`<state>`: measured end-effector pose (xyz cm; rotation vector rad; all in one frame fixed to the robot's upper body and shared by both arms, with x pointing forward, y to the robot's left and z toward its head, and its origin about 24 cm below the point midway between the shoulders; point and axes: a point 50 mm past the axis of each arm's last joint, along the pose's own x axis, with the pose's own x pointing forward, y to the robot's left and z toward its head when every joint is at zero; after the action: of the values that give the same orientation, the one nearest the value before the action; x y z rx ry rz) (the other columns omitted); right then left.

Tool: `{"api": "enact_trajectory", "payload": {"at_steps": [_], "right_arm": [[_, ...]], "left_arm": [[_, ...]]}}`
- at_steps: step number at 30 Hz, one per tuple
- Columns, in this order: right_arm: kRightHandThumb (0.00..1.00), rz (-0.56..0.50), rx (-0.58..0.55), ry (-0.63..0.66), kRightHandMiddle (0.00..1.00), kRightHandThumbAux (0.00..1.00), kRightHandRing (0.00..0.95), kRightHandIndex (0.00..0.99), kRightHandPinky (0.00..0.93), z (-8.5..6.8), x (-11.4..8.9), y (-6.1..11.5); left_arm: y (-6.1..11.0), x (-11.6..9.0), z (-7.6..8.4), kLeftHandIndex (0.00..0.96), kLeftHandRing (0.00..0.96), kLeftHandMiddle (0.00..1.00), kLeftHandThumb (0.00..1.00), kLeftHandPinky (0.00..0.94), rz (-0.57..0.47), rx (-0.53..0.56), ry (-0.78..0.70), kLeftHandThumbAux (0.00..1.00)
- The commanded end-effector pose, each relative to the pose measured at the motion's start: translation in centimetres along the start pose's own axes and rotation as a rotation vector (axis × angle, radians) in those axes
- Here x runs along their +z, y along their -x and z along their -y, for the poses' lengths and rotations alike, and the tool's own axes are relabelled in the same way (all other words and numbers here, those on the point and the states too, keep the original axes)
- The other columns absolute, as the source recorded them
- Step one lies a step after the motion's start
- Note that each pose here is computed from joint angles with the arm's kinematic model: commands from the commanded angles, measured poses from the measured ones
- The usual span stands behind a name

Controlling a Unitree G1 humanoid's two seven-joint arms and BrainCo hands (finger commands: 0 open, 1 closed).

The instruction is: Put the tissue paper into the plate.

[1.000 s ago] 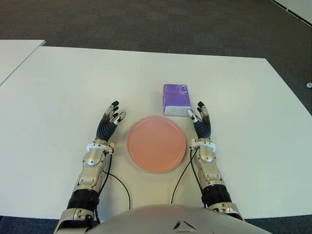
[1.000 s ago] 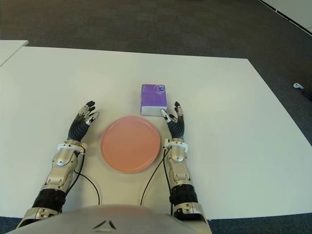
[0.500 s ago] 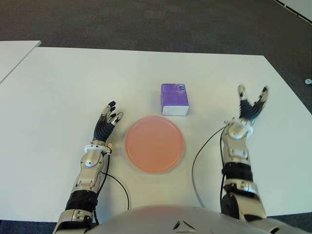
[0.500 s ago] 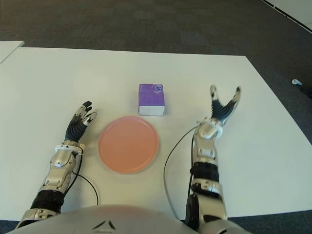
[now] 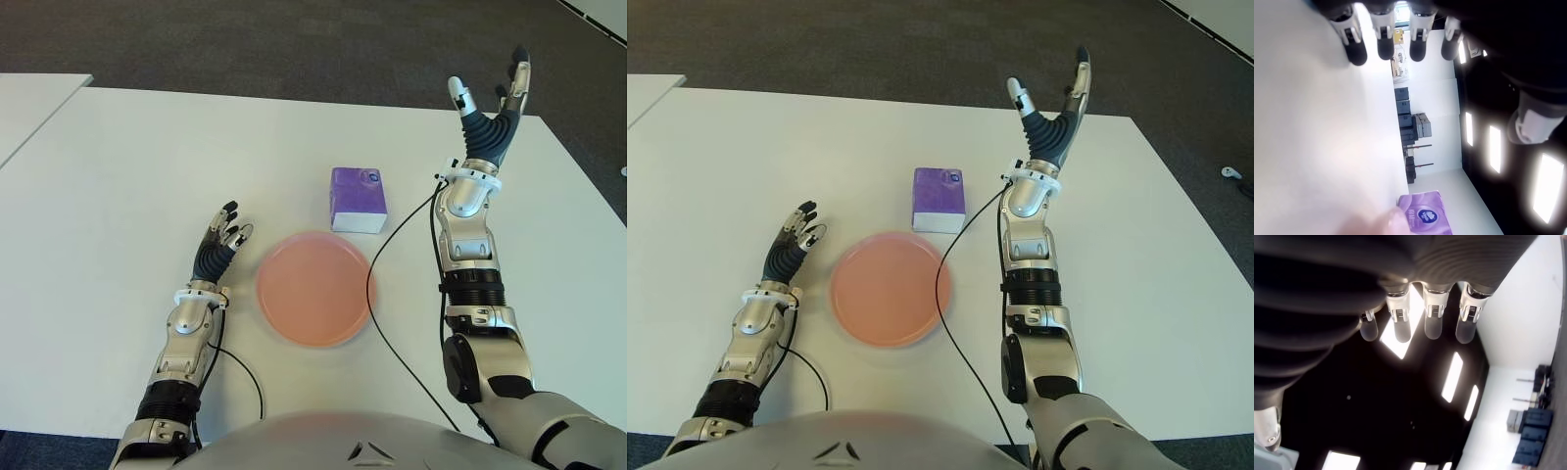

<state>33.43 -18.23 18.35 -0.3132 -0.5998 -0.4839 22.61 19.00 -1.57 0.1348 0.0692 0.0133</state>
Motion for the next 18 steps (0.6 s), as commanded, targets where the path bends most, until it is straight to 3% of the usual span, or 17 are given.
{"api": "enact_trajectory", "payload": {"at_steps": [1,12,15,18], "right_arm": [[0.473,0.033,0.110,0.061,0.000,0.538,0.000,0.000,0.027,-0.7,1.1,-0.3],[0.445,0.031,0.413,0.161,0.000,0.489,0.000,0.000,0.006,-2.6,1.7,-0.4],[0.478,0.029,0.550,0.189,0.000,0.493,0.000,0.000,0.001,-3.0,2.2,-0.5],[0.505,0.025,0.753,0.314,0.000,0.467,0.000,0.000,0.000,-4.9,0.8,-0.4]], "left_arm": [[1.8,-2.8,0.2,0.000,0.000,0.000,0.227,0.000,-0.155,-0.003,0.001,0.458],[1.9,-2.8,0.2,0.000,0.000,0.000,0.231,0.000,-0.158,-0.004,0.009,0.459],[1.9,-2.8,0.2,0.000,0.000,0.000,0.231,0.000,-0.157,-0.002,0.007,0.458],[1.9,-2.8,0.3,0.000,0.000,0.000,0.234,0.001,-0.160,0.005,0.009,0.462]]}}
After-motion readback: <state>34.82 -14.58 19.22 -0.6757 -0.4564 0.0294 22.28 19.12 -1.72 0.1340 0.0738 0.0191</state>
